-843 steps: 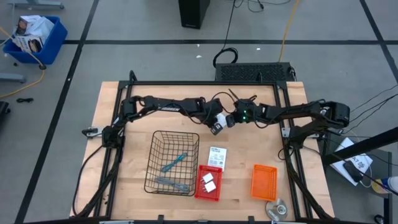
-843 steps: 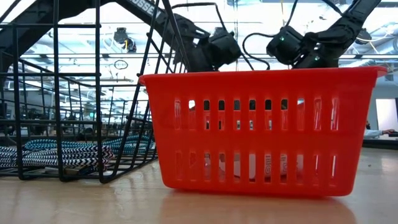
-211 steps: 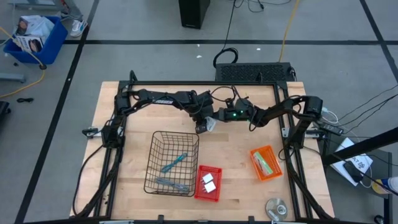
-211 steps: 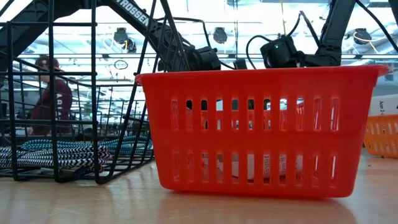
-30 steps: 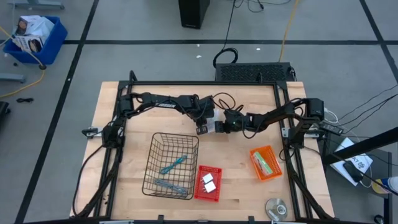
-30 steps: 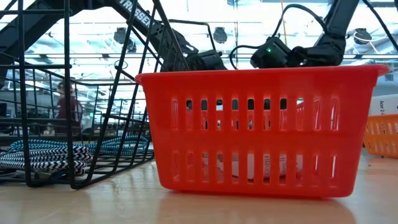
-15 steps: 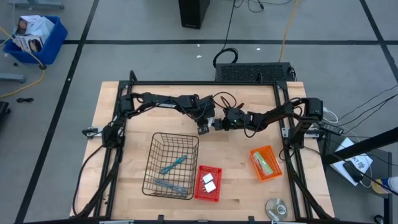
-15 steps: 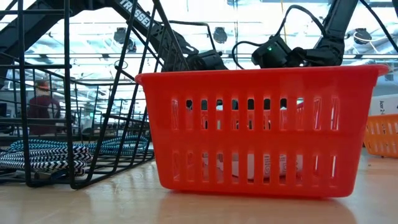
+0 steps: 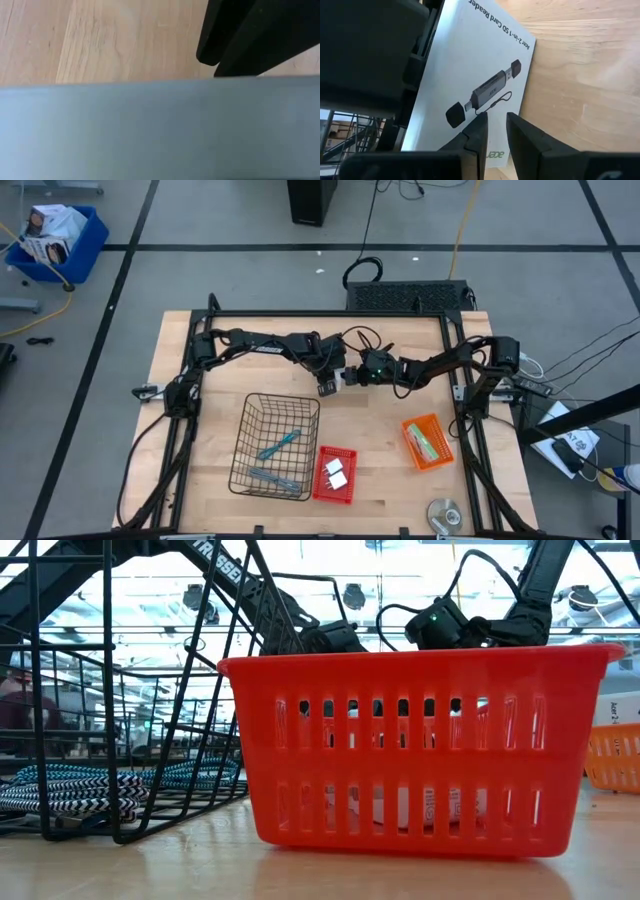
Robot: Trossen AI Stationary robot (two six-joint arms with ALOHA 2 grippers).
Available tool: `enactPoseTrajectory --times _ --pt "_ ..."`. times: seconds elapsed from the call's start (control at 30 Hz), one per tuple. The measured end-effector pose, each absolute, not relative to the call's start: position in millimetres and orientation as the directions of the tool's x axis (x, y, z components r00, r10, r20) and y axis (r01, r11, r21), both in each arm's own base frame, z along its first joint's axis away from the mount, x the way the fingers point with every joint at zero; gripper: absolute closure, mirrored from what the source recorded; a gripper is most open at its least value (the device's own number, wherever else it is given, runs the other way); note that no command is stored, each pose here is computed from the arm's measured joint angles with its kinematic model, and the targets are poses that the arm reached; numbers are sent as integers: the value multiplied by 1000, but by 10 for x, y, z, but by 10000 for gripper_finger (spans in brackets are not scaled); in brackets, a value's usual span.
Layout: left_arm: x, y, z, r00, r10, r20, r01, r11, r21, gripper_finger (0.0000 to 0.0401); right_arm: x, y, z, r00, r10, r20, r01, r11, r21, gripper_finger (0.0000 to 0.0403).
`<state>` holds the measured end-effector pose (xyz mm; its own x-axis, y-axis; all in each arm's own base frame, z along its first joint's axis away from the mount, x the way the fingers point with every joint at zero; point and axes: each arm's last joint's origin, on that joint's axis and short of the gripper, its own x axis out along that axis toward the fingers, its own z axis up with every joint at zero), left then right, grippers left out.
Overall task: Pick and place items into bin
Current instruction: Put the card reader box into the orange basket
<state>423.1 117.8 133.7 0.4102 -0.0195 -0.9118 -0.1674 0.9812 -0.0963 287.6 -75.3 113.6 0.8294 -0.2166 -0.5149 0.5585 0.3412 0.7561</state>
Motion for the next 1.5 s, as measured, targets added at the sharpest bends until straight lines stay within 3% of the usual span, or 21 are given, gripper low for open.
enactPoseTrajectory --times 1.17,1.5 --pt "4154 1160 1355 345 -31 -938 -193 976 -103 370 2878 -660 1104 813 -182 -553 580 339 741 335" --pt "4030 1189 1445 221 147 -964 -258 962 88 370 2886 -667 1118 821 -188 -539 569 346 746 335"
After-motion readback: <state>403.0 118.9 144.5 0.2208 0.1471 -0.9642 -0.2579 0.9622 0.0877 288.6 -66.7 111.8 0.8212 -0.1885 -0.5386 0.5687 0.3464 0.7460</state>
